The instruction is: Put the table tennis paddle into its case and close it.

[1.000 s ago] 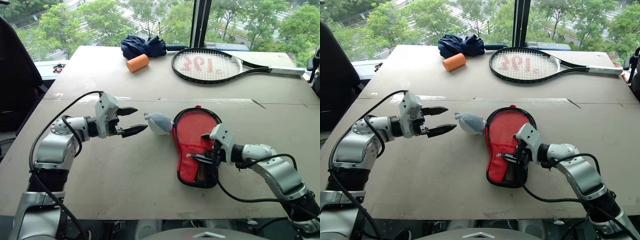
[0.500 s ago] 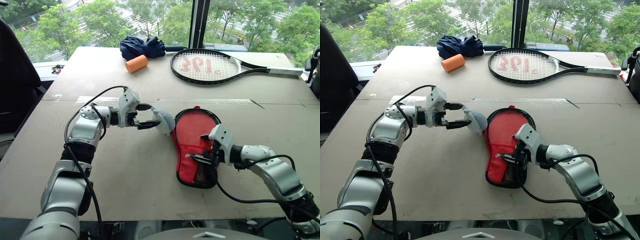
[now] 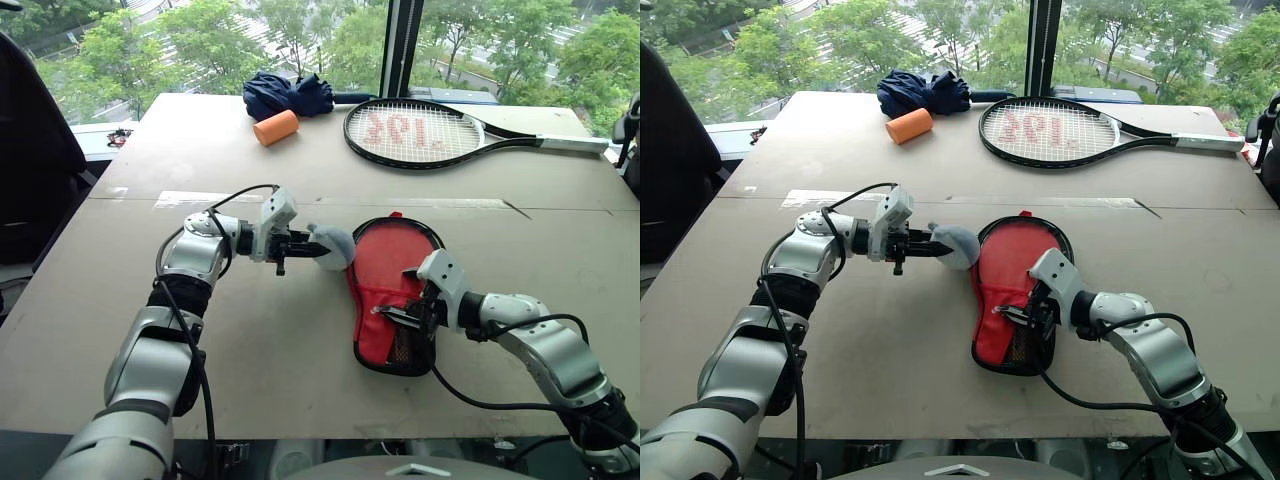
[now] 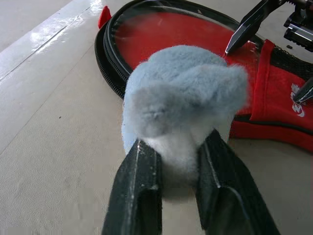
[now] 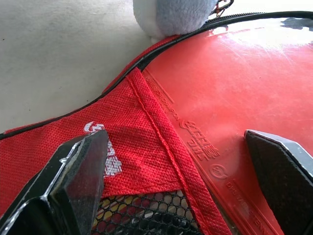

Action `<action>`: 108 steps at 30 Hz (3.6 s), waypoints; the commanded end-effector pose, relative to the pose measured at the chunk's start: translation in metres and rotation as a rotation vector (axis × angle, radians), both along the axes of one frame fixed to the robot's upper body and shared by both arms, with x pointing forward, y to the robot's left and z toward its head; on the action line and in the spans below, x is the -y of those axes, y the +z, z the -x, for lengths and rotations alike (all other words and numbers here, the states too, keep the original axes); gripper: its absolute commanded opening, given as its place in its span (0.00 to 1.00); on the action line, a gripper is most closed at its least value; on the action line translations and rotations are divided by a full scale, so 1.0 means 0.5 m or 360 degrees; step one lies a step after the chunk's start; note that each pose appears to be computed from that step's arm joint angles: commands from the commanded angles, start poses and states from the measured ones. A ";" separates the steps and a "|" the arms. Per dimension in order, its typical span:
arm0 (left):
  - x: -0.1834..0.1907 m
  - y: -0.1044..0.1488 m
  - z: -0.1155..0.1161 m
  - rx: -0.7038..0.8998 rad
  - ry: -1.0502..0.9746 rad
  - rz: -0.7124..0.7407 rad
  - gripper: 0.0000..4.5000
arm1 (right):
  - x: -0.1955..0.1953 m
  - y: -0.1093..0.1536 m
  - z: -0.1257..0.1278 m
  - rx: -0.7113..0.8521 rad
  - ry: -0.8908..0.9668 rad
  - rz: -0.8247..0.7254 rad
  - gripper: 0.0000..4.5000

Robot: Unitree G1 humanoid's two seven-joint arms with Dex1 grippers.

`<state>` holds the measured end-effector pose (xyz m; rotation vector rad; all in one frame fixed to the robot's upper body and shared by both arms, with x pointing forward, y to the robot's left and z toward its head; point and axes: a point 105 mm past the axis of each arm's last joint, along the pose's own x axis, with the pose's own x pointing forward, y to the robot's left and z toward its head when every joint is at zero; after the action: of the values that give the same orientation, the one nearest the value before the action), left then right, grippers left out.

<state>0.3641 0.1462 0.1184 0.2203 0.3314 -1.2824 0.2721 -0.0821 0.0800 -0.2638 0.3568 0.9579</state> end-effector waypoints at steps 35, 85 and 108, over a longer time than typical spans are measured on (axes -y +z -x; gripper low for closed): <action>0.230 0.149 -0.208 0.1065 0.0714 -0.0446 0.02 | 0.016 -0.076 0.027 -0.0262 -0.0054 0.0185 1.00; 0.387 0.255 -0.104 0.0530 0.0150 0.0666 0.55 | -0.008 -0.075 0.019 -0.0242 -0.0042 0.0105 1.00; 0.270 -0.113 -0.035 0.0312 -0.0042 -0.0296 0.55 | 0.126 0.167 -0.046 0.0210 -0.0367 -0.0276 1.00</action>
<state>0.3865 0.0008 0.0882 0.4133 0.1784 -1.2532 0.2707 -0.1275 0.1430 -0.1053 0.2818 0.8695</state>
